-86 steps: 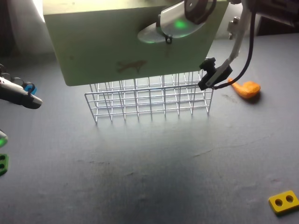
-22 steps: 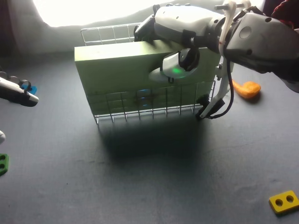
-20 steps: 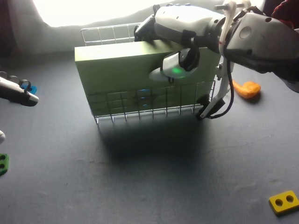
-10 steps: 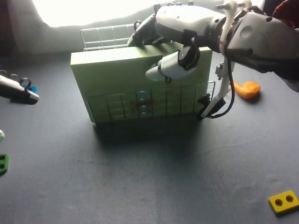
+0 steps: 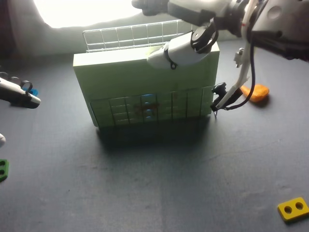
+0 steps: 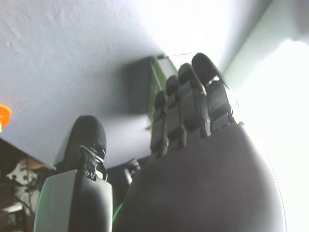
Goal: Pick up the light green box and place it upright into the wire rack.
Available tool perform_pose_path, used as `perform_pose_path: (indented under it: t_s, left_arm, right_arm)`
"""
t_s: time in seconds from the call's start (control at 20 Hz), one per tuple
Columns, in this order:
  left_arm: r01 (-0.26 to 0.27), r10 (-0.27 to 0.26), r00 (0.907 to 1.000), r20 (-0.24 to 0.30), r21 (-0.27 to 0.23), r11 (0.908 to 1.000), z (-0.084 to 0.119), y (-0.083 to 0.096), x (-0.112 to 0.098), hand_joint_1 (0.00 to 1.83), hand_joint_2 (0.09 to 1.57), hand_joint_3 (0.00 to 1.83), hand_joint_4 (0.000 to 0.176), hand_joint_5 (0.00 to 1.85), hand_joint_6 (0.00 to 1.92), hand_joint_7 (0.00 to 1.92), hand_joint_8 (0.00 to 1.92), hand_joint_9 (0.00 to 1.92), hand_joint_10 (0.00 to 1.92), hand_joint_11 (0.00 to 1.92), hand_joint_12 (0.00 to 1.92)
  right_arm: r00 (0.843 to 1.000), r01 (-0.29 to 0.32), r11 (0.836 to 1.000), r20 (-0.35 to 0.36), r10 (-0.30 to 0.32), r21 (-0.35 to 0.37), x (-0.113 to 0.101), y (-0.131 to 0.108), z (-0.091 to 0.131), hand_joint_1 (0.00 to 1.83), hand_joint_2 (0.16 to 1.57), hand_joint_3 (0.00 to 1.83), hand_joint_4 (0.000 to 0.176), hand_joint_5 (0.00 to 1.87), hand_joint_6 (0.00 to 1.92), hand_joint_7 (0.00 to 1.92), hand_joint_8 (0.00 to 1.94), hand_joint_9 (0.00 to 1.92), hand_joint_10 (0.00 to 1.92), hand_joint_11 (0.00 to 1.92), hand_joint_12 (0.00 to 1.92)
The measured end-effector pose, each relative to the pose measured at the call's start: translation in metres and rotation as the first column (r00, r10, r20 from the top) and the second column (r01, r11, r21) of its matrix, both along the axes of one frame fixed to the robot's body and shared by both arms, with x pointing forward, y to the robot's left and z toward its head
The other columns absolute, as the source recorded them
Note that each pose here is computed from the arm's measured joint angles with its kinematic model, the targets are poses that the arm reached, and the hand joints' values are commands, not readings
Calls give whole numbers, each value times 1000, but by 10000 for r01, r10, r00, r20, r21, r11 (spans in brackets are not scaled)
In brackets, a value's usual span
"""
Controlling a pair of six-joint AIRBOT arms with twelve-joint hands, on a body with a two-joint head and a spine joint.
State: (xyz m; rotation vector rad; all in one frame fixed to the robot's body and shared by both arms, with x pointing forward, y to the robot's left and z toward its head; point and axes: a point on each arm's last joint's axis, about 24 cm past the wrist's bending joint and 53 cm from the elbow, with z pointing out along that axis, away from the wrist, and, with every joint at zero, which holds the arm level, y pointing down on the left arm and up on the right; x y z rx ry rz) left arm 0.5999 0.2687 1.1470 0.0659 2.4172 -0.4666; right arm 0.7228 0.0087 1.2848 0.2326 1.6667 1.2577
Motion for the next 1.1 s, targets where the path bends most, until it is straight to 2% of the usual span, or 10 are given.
perform_pose_path:
  t_s: [0.45, 0.5, 0.65, 0.75, 0.8, 0.85, 0.9, 1.0, 1.05, 1.1]
  left_arm:
    - [-3, 4, 9999, 102, -103, 9999, 4, -2, 2, 451, 1318, 1, 2, 189, 4, 247, 3, 254, 6, 0, 729]
    - [1, 0, 10000, 100, -110, 9999, 4, -2, 2, 430, 1317, 1, 2, 193, 4, 258, 5, 258, 6, 0, 749]
    - [75, -74, 9999, 105, -93, 9999, 4, -4, -1, 397, 1316, 1, 0, 228, 11, 309, 13, 292, 14, 0, 795]
    - [186, -185, 9998, 87, -82, 9998, 3, -9, -4, 346, 1324, 2, 1, 288, 17, 397, 16, 357, 23, 0, 938]
    - [236, -236, 9997, 90, -88, 9997, 4, -11, -4, 376, 1303, 0, 0, 514, 62, 640, 58, 583, 117, 79, 1253]
    - [273, -272, 9996, 100, -85, 9996, 4, -13, -5, 368, 1309, 1, 0, 610, 77, 735, 73, 674, 167, 128, 1364]
    - [276, -275, 9996, 105, -95, 9996, 4, -13, -5, 353, 1321, 0, 0, 773, 261, 887, 246, 716, 540, 240, 1469]
    - [270, -270, 9996, 79, -69, 9996, 3, -12, -5, 384, 1309, 0, 0, 737, 584, 856, 563, 648, 956, 303, 1536]
    - [208, -207, 9998, 65, -72, 9998, 3, -10, -4, 426, 1290, 0, 0, 702, 1134, 881, 1062, 673, 1330, 401, 1766]
    - [184, -184, 9998, 71, -74, 9998, 3, -9, -4, 447, 1286, 1, 0, 706, 1375, 873, 1339, 667, 1516, 394, 1872]
  right_arm:
    - [9966, 241, 9988, 793, -206, -436, -9, -31, 25, 928, 1047, 1, 0, 249, 18, 387, 24, 349, 134, 0, 1056]
    - [9962, 255, 9983, 848, -210, -516, -11, -34, 26, 724, 1059, 4, 0, 499, 124, 606, 106, 545, 266, 37, 1361]
    - [9924, 373, 9964, 1198, -281, -757, -19, -47, 33, 441, 1145, 6, 0, 738, 219, 834, 166, 543, 903, 154, 1563]
    - [9917, 427, 9959, 1246, -326, -796, -20, -52, 34, 262, 1199, 2, 0, 706, 607, 818, 505, 557, 1219, 213, 1712]
    - [9906, 426, 9952, 1334, -307, -876, -21, -53, 36, 150, 1237, 6, 0, 784, 846, 839, 855, 599, 1388, 338, 1854]
    - [9888, 439, 9949, 1461, -302, -913, -23, -54, 40, 103, 1253, 5, 0, 802, 932, 846, 989, 638, 1431, 414, 1893]
    - [9868, 479, 9953, 1586, -341, -843, -24, -56, 46, 44, 1277, 8, 0, 888, 1097, 979, 1179, 787, 1706, 618, 1915]
    - [9811, 626, 9954, 1875, -479, -731, -25, -61, 60, 16, 1287, 4, 0, 952, 1380, 1048, 1403, 887, 1881, 774, 1921]
    - [9791, 744, 9949, 1944, -599, -683, -24, -66, 63, 29, 1284, 1, 0, 1129, 1695, 1241, 1640, 1123, 1913, 1005, 1921]
    - [9778, 827, 9945, 1978, -685, -647, -23, -69, 64, 42, 1286, 0, 0, 1198, 1817, 1305, 1772, 1240, 1919, 1137, 1921]
